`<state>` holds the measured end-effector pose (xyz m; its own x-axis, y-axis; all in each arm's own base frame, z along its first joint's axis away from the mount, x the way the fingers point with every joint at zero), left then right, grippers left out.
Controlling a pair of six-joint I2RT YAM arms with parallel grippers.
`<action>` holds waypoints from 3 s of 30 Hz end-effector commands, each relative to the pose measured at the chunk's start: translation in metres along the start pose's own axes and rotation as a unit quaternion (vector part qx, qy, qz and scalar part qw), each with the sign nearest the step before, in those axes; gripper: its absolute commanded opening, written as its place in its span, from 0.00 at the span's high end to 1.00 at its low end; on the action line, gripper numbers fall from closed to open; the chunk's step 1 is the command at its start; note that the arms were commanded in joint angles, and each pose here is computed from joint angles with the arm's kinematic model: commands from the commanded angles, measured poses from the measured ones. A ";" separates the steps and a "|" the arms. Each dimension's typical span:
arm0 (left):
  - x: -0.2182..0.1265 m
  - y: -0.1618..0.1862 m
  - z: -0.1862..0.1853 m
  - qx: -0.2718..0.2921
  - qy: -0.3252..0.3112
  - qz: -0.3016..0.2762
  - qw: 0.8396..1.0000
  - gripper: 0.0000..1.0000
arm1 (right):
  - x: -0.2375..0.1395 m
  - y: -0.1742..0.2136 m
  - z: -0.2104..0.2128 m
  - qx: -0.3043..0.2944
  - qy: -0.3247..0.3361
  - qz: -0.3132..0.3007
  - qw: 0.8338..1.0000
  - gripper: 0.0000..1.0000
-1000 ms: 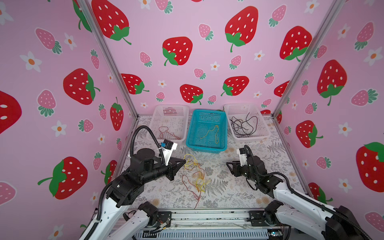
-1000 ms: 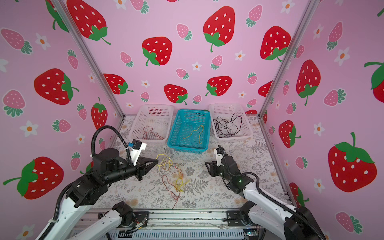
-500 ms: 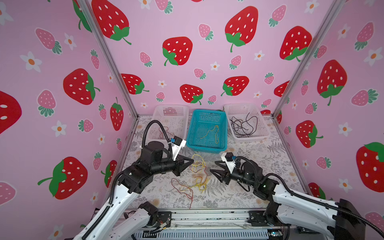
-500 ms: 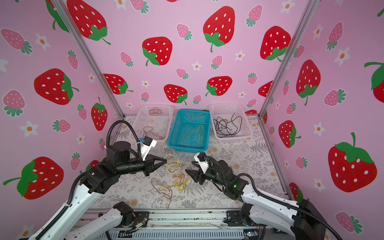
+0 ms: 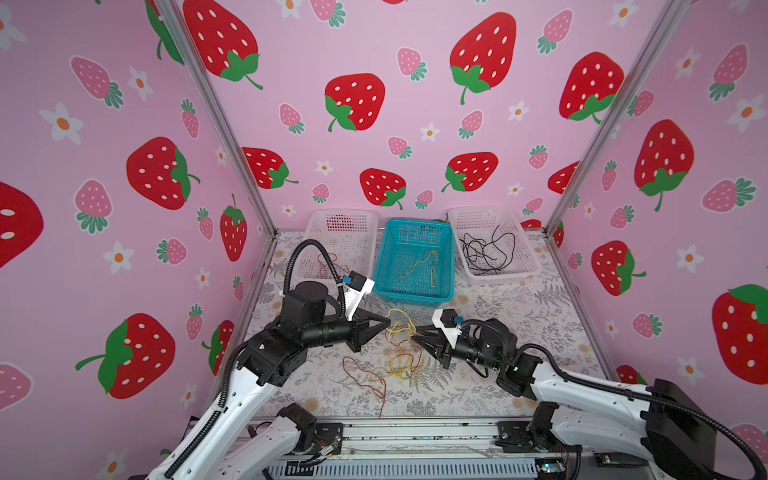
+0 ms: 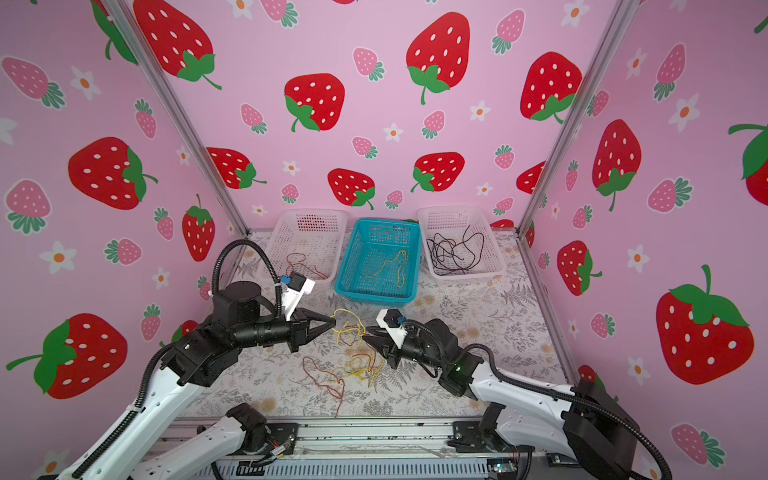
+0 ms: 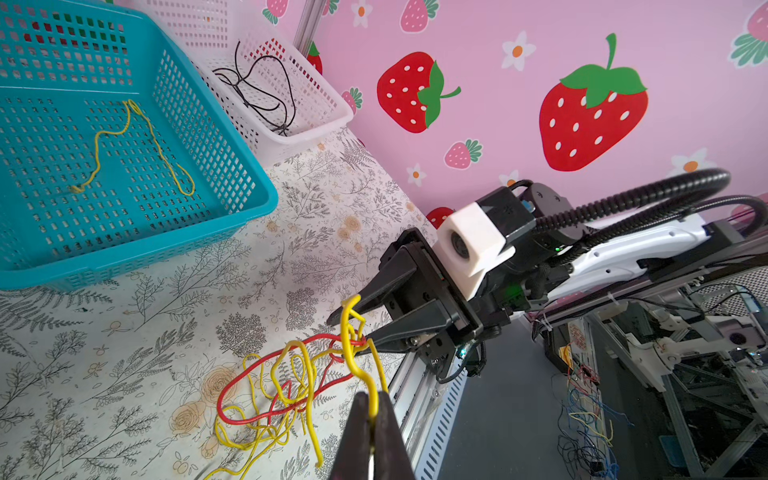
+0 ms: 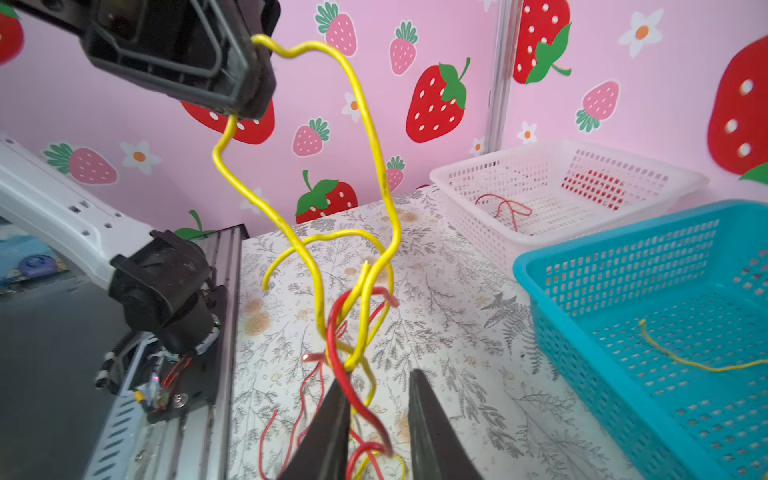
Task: Untangle the cables
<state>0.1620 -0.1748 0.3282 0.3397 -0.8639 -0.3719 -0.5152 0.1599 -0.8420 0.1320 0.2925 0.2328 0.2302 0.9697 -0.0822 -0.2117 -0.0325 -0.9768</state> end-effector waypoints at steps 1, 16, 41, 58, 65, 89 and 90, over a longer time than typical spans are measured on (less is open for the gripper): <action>-0.005 -0.003 -0.002 0.018 -0.003 -0.005 1.000 1.00 | -0.001 -0.018 0.010 -0.018 -0.027 -0.030 0.999 0.88; -0.025 0.023 0.077 -0.061 -0.177 0.039 0.982 1.00 | -0.044 -0.029 0.018 -0.025 0.004 -0.046 0.999 1.00; -0.022 0.037 0.098 -0.071 -0.224 0.077 0.969 1.00 | -0.175 -0.067 -0.037 0.079 0.334 -0.301 0.890 1.00; -0.015 0.000 0.105 -0.061 -0.221 0.024 0.973 1.00 | -0.167 -0.050 -0.036 0.110 0.295 -0.314 0.896 1.00; 0.000 -0.049 0.124 -0.052 -0.218 -0.031 0.974 1.00 | -0.164 -0.050 -0.035 0.101 0.292 -0.306 0.900 1.00; 0.137 -0.095 0.204 -0.056 -0.205 0.058 0.976 0.96 | -0.169 -0.055 -0.031 0.103 0.283 -0.313 0.901 1.00; 0.140 -0.095 0.205 -0.055 -0.204 0.062 0.975 0.95 | -0.169 -0.055 -0.031 0.103 0.283 -0.312 0.901 1.00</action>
<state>0.4158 -0.2078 0.2653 0.5300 -0.5887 -0.6103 -0.6657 0.1569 -0.7295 0.1372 0.1280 0.2805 0.8093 0.5138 0.2848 -0.0419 0.5340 -0.8444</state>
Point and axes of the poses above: each gripper's point midway between its finger pads, its own x axis out along the fingers, its own z axis along the line the jaws close on, y = z × x, the point moved 5 cm from there along -x, back along the fingers, and after that the axes turned 8 degrees about x, right-handed, at the moved point
